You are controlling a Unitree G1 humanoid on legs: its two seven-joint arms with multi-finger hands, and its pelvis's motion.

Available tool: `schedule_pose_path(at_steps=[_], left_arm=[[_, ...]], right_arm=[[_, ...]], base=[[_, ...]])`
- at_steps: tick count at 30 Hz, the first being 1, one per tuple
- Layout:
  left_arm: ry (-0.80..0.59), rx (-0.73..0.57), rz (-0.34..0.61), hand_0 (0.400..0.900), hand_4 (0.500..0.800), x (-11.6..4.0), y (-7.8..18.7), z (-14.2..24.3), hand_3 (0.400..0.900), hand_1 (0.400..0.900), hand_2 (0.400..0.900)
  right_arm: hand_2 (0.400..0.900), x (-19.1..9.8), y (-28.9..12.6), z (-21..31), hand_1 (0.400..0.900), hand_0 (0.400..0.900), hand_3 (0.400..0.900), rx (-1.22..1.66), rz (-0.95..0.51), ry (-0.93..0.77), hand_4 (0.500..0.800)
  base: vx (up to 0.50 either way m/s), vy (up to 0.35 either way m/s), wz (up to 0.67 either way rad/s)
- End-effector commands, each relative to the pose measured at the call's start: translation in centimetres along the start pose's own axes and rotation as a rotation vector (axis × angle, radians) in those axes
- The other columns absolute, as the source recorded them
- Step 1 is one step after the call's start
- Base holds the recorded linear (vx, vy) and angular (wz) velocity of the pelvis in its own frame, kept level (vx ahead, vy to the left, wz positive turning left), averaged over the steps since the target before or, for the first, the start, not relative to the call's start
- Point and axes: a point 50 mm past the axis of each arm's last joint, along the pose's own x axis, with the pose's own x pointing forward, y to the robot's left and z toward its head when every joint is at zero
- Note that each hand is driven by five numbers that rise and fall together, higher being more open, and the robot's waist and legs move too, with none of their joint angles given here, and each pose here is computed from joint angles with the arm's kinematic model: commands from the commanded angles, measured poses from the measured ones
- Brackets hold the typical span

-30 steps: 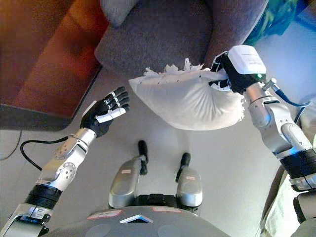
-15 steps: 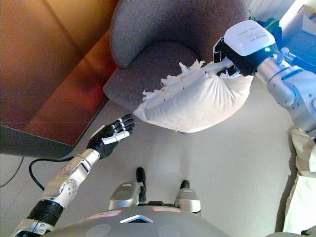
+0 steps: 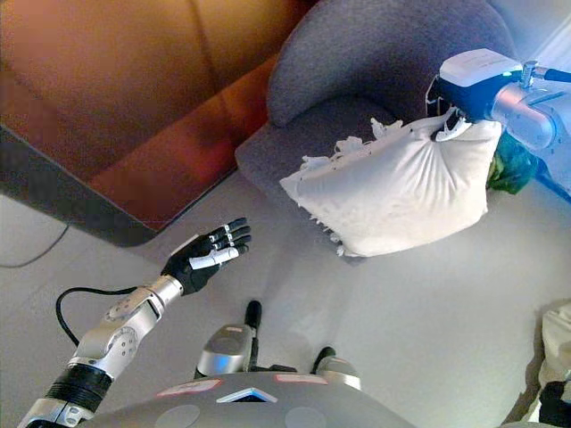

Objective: Pick up the pillow and put it on the sofa.

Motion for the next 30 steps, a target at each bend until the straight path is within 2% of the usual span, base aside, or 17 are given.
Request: schedule_pose_path(at_steps=[1,2,3,9,13,19,22,26,30], left_arm=[[-0.155,0.145,-0.169,0.9,0.8,0.9,-1.8,5.0,0.9,0.9,0.9],[-0.17,0.163,-0.171,0.9,0.8,1.1,-1.8,5.6,0.9,0.9,0.9],[-0.186,0.179,-0.171,0.9,0.8,1.1,-1.8,6.3,0.9,0.9,0.9],[-0.214,0.207,-0.171,0.9,0.8,1.2,-2.1,7.6,0.9,0.9,0.9],[-0.206,0.212,-0.175,0.9,0.8,1.1,-1.9,7.6,0.9,0.9,0.9],[-0.187,0.202,-0.174,0.9,0.8,1.0,-1.8,6.9,0.9,0.9,0.9],[-0.182,0.186,-0.177,0.9,0.8,0.9,-1.9,6.5,0.9,0.9,0.9],[-0.189,0.147,-0.155,0.9,0.8,1.1,-2.0,5.5,0.9,0.9,0.9],[-0.2,0.122,-0.105,0.9,0.8,1.1,-1.7,4.7,0.9,0.9,0.9]], right_arm=[[0.4,-3.0,-11.7,-3.1,0.4,0.4,0.4,0.082,-0.475,0.234,0.5],[0.835,-3.2,-12.0,-3.7,0.835,0.835,0.835,0.096,-0.51,0.301,0.761],[0.9,-3.3,-11.9,-4.6,0.9,0.9,0.9,0.144,-0.527,0.387,0.8],[0.9,-3.6,-11.8,-5.8,0.9,0.9,0.9,0.25,-0.592,0.494,0.8],[0.9,-3.4,-10.2,-6.7,0.9,0.9,0.9,0.312,-0.617,0.563,0.8],[0.9,-3.6,-8.4,-7.4,0.9,0.9,0.9,0.378,-0.663,0.584,0.8],[0.9,-3.7,-8.1,-7.5,0.9,0.9,0.9,0.431,-0.694,0.566,0.8],[0.9,-3.2,-7.0,-6.3,0.9,0.9,0.9,0.55,-0.767,0.451,0.8],[0.9,-2.3,-3.9,-3.8,0.9,0.9,0.9,0.638,-0.741,0.314,0.8]], base=[[-0.173,-0.158,0.16],[-0.156,-0.155,0.14],[-0.139,-0.137,0.13],[-0.019,-0.022,0.08],[0.049,0.003,-0.01],[0.036,0.02,-0.06],[0.011,0.047,-0.09],[-0.009,0.072,-0.17],[0.002,0.066,-0.21]])
